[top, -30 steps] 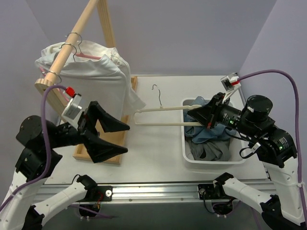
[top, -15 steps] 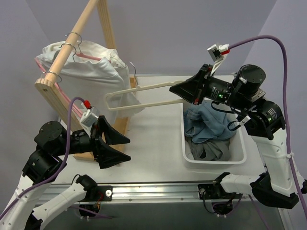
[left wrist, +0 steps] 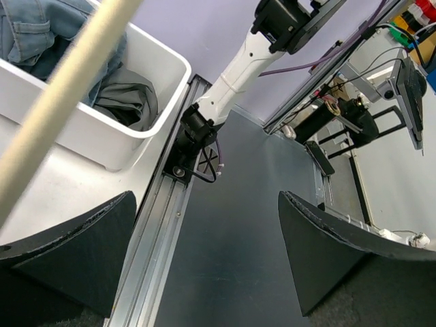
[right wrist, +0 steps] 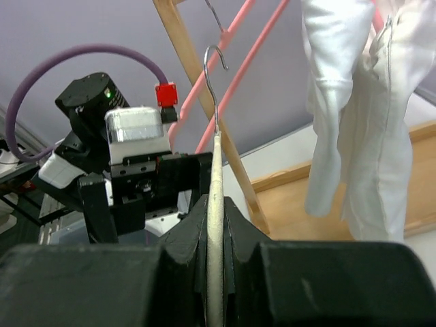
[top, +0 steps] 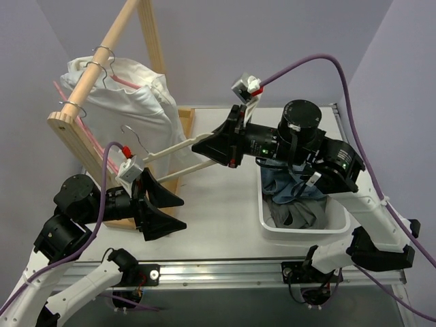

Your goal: Remove the skirt from the hanger

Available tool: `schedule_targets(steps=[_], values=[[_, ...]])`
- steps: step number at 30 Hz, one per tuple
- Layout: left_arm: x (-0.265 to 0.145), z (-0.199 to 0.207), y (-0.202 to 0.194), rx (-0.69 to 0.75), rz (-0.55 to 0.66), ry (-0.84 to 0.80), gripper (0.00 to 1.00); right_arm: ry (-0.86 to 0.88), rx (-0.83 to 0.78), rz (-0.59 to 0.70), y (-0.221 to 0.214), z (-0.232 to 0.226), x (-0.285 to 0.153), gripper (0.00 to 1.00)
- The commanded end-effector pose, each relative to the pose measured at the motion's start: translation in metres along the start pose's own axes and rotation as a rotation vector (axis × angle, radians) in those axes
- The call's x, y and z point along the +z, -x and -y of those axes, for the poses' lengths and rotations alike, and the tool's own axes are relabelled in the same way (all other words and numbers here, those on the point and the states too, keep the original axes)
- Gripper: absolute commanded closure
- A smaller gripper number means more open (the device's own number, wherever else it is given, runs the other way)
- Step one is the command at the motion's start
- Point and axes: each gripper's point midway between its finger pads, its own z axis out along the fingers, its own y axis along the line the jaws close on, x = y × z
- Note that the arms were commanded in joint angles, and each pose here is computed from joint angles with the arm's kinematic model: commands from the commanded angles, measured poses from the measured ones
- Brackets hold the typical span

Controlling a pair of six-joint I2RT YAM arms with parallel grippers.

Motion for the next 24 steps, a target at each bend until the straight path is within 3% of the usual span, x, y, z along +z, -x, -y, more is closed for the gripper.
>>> schedule_targets(steps=[1, 10, 18, 24], values=[[-0.003, 0.001, 0.002, 0.017, 0.022, 0.011, 0.06, -0.005, -0.123, 0.159, 0.046, -0.010, 0.021, 1.00], [-0.005, -0.001, 0.014, 0.044, 0.074, 0.044, 0.06, -0.086, -0.219, 0.187, 0.068, 0.003, 0.060, 1.00], [-0.002, 0.000, 0.013, 0.035, 0.067, 0.025, 0.06, -0.181, -0.237, 0.146, 0.060, 0.021, 0.055, 1.00], [0.001, -0.003, 0.011, 0.030, 0.057, 0.022, 0.06, -0.141, -0.250, 0.206, 0.067, 0.012, 0.046, 1.00]])
